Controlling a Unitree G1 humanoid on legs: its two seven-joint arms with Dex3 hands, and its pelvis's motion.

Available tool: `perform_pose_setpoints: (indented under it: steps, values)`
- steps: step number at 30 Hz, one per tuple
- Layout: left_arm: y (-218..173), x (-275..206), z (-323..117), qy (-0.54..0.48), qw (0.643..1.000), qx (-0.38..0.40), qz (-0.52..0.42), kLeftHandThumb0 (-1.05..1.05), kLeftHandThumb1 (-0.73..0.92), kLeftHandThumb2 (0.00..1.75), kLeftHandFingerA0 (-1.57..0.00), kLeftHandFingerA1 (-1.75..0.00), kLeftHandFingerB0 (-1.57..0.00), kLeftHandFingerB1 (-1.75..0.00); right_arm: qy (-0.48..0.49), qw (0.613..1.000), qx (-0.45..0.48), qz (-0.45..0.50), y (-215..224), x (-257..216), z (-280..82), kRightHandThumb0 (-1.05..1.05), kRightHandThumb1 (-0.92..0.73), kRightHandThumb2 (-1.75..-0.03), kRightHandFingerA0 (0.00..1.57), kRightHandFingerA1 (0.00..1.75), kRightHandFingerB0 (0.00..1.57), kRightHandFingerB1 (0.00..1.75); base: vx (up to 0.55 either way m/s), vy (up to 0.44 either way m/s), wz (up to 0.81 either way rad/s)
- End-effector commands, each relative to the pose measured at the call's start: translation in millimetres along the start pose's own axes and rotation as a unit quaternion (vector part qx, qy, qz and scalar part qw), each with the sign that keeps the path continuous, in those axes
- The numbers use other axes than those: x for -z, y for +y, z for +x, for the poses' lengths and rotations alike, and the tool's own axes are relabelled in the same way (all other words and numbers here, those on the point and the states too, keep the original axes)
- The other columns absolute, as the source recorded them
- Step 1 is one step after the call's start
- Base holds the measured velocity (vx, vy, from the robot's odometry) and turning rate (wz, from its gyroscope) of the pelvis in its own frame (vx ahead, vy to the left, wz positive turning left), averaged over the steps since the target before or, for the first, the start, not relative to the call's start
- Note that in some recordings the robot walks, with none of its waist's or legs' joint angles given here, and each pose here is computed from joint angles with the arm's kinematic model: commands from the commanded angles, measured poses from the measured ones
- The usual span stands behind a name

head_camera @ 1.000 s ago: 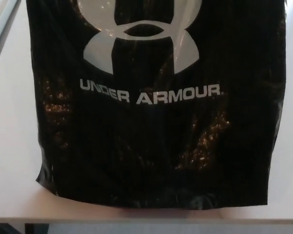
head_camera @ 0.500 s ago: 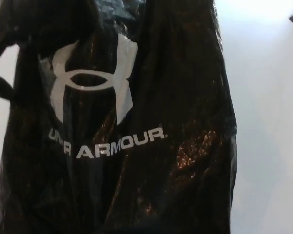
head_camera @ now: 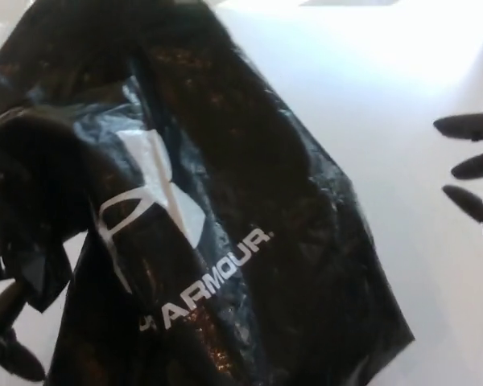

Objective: A plastic bag is kept infront of the robot in the middle of the desk and the robot uses both its hands to grab it from the top and lifts it up and then releases it.

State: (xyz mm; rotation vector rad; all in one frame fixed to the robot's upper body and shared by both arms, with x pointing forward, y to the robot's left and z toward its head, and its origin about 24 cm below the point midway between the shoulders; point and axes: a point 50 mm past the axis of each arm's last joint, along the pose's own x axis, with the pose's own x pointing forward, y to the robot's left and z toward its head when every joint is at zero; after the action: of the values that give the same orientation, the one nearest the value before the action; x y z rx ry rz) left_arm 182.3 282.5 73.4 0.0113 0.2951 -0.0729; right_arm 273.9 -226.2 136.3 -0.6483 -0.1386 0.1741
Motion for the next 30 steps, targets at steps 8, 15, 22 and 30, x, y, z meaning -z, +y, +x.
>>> perform_pose_setpoints:
  steps: [8,15,22,30]
  values:
    - [-32,41,-157,-0.278,0.957,-0.066,0.058,-0.63,0.86,0.66,-0.34,-0.44,-0.15,-0.28,-0.078,0.982,-0.026,0.173,73,-18,-212,-0.67,-0.54,-0.93,0.05,0.48,0.0,0.29,-0.11,-0.024,-0.02]
    - [-32,49,-159,-0.257,0.96,-0.096,0.054,-0.63,0.86,0.66,-0.4,-0.42,-0.19,-0.28,-0.07,0.979,-0.019,0.189,81,-17,-219,-0.62,-0.58,-0.97,0.0,0.46,0.0,0.37,0.04,0.137,-0.07]
    - [-37,46,-157,-0.259,0.959,-0.097,0.061,-0.63,0.85,0.66,-0.42,-0.42,-0.21,-0.29,-0.079,0.978,-0.036,0.188,89,-17,-222,-0.7,-0.78,-0.76,0.09,0.4,0.08,0.29,-0.02,-0.091,0.04]
    - [-36,47,-158,-0.26,0.957,-0.102,0.081,-0.66,0.7,1.0,-0.31,-0.54,-0.09,-0.42,-0.071,0.977,-0.038,0.196,91,-20,-224,-0.67,-0.57,-0.97,0.0,0.45,0.01,0.36,-0.04,-0.246,0.08]
